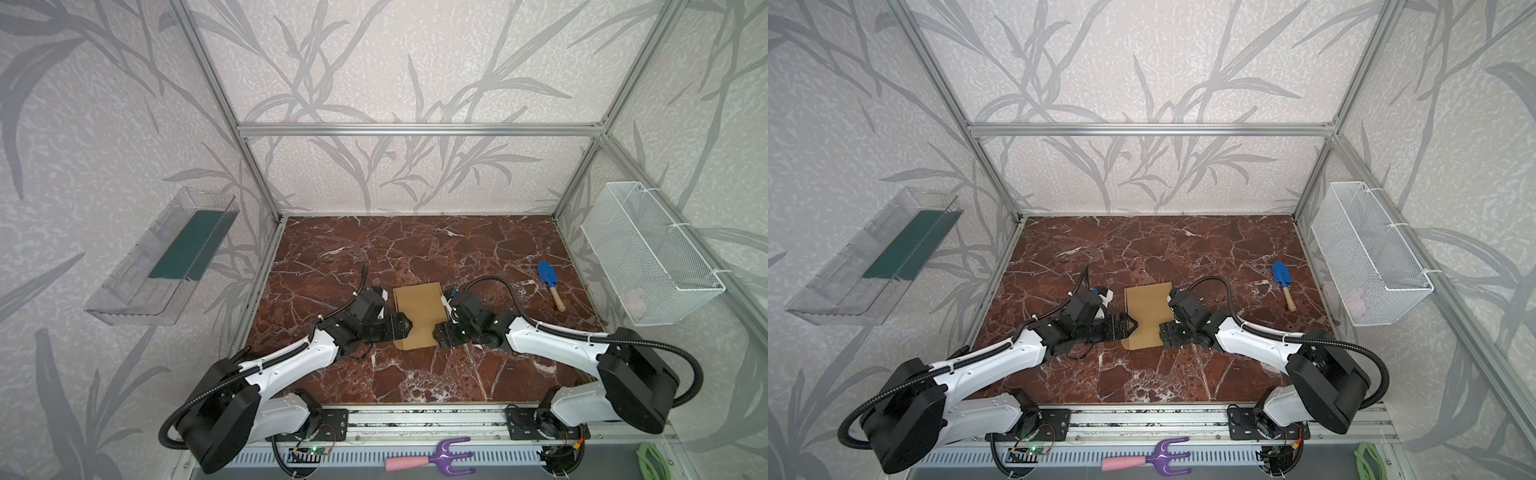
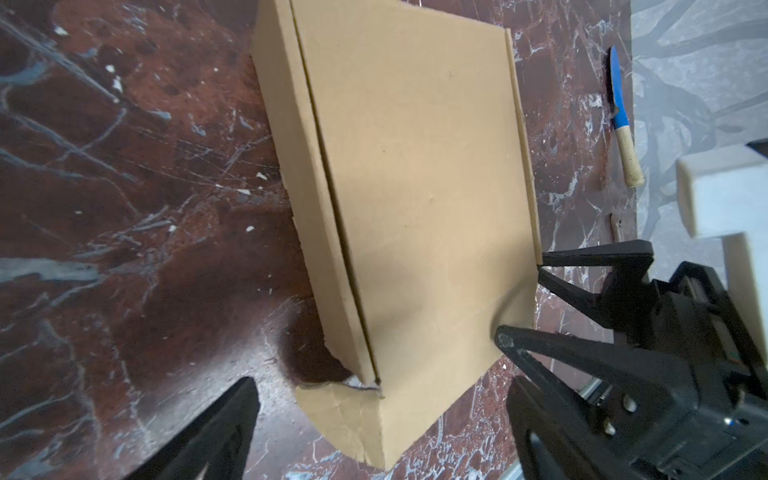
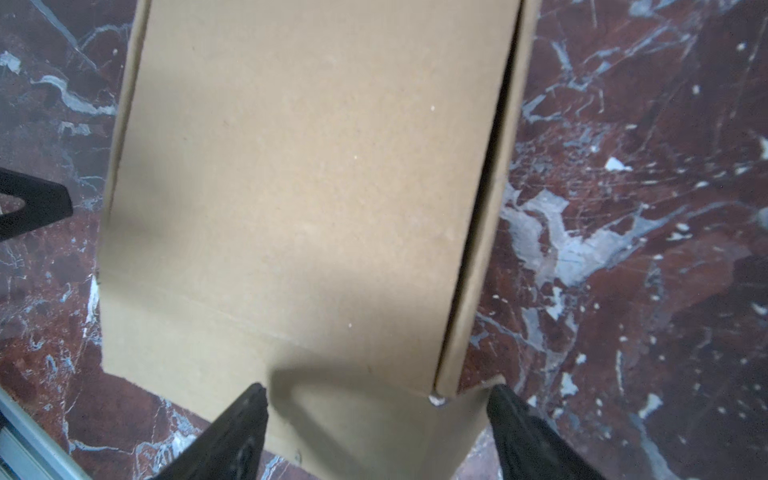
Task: Fold the paper box
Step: 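Lower both grippers to the box's near corners from opposite sides, then press the closed box's sides between both grippers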
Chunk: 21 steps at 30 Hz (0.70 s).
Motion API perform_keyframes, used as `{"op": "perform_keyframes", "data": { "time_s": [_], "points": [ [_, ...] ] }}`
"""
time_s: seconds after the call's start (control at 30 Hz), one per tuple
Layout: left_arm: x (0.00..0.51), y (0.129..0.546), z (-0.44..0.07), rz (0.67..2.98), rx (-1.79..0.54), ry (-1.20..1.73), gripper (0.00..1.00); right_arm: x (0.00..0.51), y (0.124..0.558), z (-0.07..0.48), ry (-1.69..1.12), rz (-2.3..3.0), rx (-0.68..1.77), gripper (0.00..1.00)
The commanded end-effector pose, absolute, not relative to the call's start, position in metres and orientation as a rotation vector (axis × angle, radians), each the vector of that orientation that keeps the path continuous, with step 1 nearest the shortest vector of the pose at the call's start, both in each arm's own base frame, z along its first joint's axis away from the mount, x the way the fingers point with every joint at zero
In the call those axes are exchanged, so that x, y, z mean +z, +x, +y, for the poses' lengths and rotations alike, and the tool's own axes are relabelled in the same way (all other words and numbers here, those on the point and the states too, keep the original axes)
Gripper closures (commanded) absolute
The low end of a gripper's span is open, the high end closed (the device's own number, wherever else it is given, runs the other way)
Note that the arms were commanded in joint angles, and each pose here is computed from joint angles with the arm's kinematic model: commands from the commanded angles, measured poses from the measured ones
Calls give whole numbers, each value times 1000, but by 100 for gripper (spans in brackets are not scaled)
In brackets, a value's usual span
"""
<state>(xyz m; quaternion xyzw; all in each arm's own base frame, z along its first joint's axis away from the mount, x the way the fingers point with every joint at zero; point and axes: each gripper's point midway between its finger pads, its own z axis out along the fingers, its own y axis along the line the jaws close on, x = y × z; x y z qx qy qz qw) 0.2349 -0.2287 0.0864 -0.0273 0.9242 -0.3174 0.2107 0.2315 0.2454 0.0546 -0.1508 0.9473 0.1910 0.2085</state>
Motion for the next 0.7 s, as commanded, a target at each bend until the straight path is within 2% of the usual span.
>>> {"op": "perform_keyframes", "data": {
  "time_s": [0.0,0.67],
  "points": [
    [85,235,-234,2551,-922,-99,6,55,231,248,-423,2632,562,17],
    [70,215,-249,2567,-989,-106,7,55,223,258,-387,2644,681,23]
  ]
}}
